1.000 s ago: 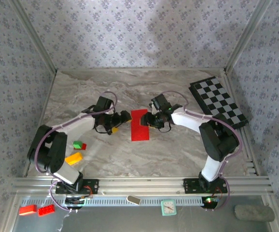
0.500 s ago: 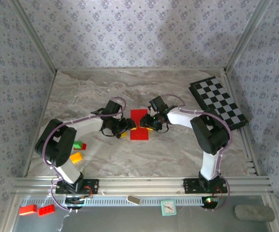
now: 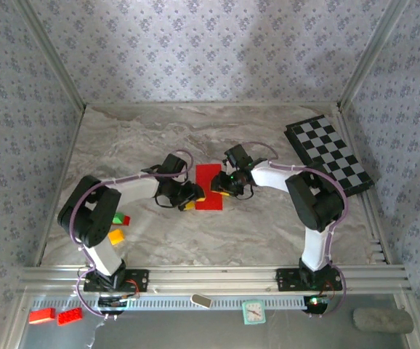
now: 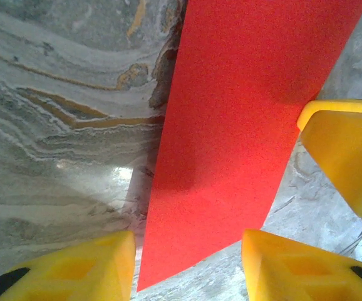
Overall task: Fold a paper plane with a square sheet of paper (pick it up from the middle)
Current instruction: Third fold the triangle at the center of the table.
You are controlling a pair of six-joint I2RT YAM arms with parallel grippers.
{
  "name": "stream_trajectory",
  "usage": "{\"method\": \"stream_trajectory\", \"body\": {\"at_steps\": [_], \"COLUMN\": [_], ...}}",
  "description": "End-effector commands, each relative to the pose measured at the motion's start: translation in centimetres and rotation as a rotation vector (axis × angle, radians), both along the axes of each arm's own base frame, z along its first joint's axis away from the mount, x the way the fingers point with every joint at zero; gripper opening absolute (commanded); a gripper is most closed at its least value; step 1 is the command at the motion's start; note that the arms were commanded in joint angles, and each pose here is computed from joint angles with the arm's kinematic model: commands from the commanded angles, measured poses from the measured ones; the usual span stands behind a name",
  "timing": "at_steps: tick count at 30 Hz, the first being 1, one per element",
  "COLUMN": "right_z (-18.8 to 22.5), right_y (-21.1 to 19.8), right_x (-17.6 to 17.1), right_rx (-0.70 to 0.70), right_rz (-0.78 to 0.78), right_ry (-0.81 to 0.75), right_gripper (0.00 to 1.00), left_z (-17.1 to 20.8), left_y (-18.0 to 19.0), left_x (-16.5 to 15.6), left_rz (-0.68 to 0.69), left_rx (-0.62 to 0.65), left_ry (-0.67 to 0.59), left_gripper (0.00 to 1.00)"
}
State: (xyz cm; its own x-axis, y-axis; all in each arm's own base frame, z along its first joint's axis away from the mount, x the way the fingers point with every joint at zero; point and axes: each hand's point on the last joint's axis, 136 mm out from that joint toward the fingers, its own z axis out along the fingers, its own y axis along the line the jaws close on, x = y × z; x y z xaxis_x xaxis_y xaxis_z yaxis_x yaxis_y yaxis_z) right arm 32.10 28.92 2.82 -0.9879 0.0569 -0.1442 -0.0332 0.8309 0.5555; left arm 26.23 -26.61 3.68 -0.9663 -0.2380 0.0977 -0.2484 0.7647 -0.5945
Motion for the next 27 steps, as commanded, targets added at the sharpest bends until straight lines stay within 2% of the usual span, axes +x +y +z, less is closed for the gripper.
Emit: {"method": "stream_trajectory", "body": {"at_steps": [1, 13, 27], "right_z": [-3.0, -2.7, -2.7], "right_y": [-1.6, -1.3, -1.8], "right_x": [-1.4, -1.2, -1.4], "right_rx": [-0.092, -0.074, -0.083], "right_rz": [-0.011, -0.012, -0.011], "right_ry": [0.086, 0.086, 0.086], "right_gripper": [0.42, 0.41, 0.4], "left_z": [0.1, 1.3, 1.3], "left_y": [-0.5, -1.8, -1.8], "left_x": [-0.4, 0.7, 4.0], "left_rz": [-0.038, -0.037, 0.044], "left_rx": [-0.006, -0.093, -0.192], "left_ry": [0.012, -0.024, -0.046], "left_gripper": [0.48, 0.47, 0.38]}}
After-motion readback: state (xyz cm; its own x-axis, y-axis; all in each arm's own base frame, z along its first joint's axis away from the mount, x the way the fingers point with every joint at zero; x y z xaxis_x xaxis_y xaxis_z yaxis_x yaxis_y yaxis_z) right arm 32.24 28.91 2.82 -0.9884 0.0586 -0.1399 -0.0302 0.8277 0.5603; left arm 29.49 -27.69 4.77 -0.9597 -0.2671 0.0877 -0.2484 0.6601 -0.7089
